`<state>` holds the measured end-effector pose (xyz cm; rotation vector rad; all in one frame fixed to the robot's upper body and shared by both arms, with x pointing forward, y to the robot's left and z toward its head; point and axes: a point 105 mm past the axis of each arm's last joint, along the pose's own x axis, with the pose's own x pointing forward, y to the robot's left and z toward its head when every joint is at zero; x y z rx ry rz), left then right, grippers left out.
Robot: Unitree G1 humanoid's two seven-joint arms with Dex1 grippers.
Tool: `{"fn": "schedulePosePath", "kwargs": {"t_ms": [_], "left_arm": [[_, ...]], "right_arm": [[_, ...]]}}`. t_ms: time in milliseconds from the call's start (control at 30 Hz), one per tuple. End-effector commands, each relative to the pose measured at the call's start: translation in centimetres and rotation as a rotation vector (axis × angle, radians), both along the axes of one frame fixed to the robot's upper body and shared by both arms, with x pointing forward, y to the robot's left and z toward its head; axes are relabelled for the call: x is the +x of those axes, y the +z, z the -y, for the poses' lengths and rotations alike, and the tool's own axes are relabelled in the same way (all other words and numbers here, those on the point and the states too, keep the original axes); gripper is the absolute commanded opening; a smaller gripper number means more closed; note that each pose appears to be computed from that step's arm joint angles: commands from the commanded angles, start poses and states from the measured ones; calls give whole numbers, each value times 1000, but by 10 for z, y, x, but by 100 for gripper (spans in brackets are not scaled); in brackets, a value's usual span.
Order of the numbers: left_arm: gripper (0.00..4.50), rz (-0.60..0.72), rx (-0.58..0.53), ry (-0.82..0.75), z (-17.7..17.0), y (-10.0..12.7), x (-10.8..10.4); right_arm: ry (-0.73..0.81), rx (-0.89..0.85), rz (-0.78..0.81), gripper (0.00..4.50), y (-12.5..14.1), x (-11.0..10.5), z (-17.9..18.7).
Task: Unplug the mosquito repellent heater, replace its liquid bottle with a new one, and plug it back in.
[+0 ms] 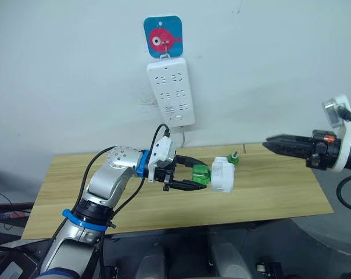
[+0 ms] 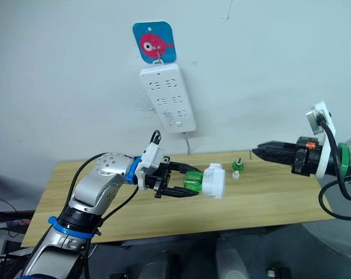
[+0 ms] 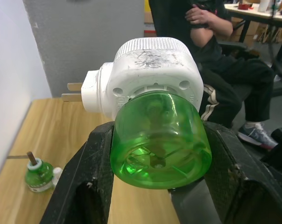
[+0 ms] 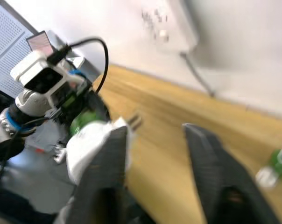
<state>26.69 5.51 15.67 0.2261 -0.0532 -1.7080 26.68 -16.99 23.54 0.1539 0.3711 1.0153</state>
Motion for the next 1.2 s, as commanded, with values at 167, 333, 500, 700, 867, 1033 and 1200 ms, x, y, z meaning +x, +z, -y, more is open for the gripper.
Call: {"fn": "schedulePosePath", "kwargs": {"t_ms": [167, 333, 500, 700, 867, 1033, 1200], "left_arm": [[226, -5, -59, -69, 9, 22, -11], [226, -18, -70, -59, 9, 25, -12], [226, -34, -97, -39, 9, 29, -12], [226, -52, -112, -34, 10, 31, -12], [226, -73, -130, -31, 12, 35, -12], [226, -87, -144, -26, 13, 38, -11], [226, -96, -159, -19, 13, 41, -10]], "right_arm": [[182, -7, 17, 0, -8, 7, -45], [244, -25, -16, 0, -18, 6, -51], [305, -41, -55, 0, -26, -1, -55], [323, -49, -81, 0, -33, -4, -56], [331, -56, -107, 0, -38, -7, -56], [333, -53, -137, 0, -41, -9, -55], [349, -46, -187, 0, -45, -13, -56]]}}
